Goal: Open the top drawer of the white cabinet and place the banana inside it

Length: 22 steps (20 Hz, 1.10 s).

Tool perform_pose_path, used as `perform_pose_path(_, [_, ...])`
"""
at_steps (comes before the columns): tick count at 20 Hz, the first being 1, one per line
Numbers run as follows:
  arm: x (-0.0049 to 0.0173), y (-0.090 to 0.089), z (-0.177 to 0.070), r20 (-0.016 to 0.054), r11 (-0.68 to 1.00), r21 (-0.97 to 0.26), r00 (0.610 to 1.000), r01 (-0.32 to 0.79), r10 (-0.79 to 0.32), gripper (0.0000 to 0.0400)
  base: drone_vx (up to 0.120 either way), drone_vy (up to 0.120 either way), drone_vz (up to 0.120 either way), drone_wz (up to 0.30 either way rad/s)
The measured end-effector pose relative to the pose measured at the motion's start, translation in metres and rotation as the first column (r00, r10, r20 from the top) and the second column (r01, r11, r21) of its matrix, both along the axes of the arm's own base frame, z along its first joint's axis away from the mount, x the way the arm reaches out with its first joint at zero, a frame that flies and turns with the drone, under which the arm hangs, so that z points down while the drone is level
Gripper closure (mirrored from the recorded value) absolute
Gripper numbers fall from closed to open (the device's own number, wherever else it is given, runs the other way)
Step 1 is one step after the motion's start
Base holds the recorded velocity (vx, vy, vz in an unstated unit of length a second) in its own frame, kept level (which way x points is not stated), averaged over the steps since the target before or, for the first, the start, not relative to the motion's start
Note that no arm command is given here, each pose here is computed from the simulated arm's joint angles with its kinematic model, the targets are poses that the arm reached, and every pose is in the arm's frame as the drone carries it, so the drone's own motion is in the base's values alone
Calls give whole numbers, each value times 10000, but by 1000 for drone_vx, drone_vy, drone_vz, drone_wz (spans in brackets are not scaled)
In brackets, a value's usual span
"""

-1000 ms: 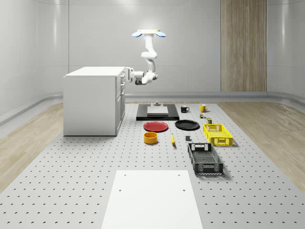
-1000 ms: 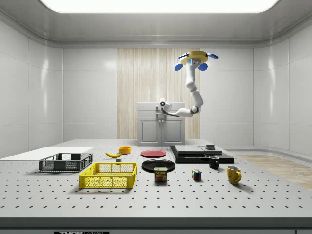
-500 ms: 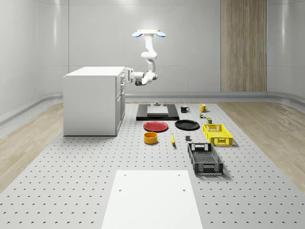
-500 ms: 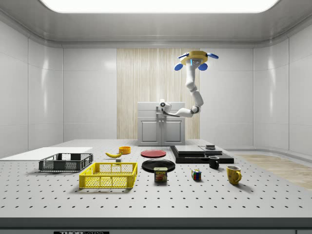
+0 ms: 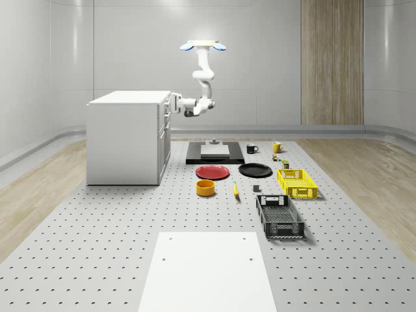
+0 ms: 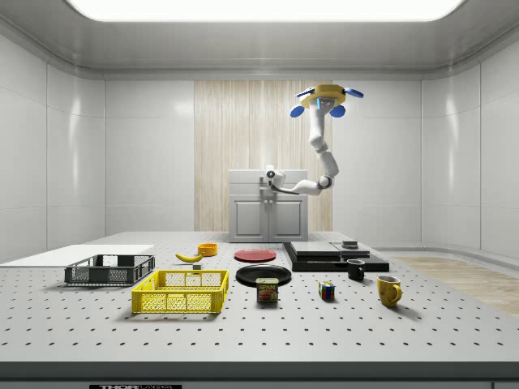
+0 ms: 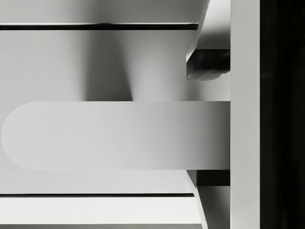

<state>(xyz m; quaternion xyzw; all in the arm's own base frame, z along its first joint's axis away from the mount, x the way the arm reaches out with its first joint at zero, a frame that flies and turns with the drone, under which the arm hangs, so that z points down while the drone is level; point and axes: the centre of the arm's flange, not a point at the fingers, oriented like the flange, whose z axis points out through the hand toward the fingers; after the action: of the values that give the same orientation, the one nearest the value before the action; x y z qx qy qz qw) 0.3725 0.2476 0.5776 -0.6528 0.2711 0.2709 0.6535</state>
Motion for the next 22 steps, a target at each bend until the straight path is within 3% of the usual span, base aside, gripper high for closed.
perform_pose_path(2, [0, 0, 1, 11, 10000, 0, 10000, -2, 2, 242, 0, 0, 0, 0])
perform_pose_path(3, [5, 2, -27, 216, 10000, 3, 9998, 3, -3, 248, 0, 0, 0, 0])
perform_pose_path(4, [10, 8, -62, 359, 10000, 54, 9994, 10, -12, 258, 0, 0, 0, 0])
perform_pose_path(7, [4, -26, -32, 223, 10000, 25, 9998, -2, 1, 271, 0, 0, 0, 0])
perform_pose_path(9, [1, -84, -22, 24, 10000, -14, 10000, -15, 15, 265, 0, 0, 0, 0])
perform_pose_path(11, [0, -155, -15, 5, 10000, -43, 10000, -23, 23, 261, 0, 0, 0, 0])
perform_pose_path(12, [0, -185, -13, 35, 10000, -56, 10000, -22, 22, 259, 0, 0, 0, 0])
perform_pose_path(13, [11, -206, -72, 331, 10000, -15, 9995, -11, 11, 264, 0, 0, 0, 0])
perform_pose_path(14, [27, -228, -193, 752, 9999, -133, 9971, -57, 67, 158, 0, 0, 0, 0])
perform_pose_path(15, [35, -297, -198, 423, 9969, -770, 9989, -152, 185, 63, 0, 0, 0, 0])
perform_pose_path(16, [70, -427, -210, 967, 9923, -1222, 9947, -225, 345, 0, 0, 0, 0, 0])
perform_pose_path(17, [84, -579, -104, 993, 9902, -1341, 9937, -387, 522, 24, 0, 0, 0, 0])
perform_pose_path(18, [80, -630, -7, 763, 9918, -1221, 9960, -366, 462, 84, 0, 0, 0, 0])
perform_pose_path(19, [86, -630, -69, 1017, 9945, -1000, 9939, -318, 420, 129, 0, 0, 0, 0])
perform_pose_path(20, [78, -626, -79, 918, 9963, -811, 9951, -280, 355, 165, 0, 0, 0, 0])
perform_pose_path(22, [52, -651, -50, 654, 9982, -562, 9976, -210, 247, 216, 0, 0, 0, 0])
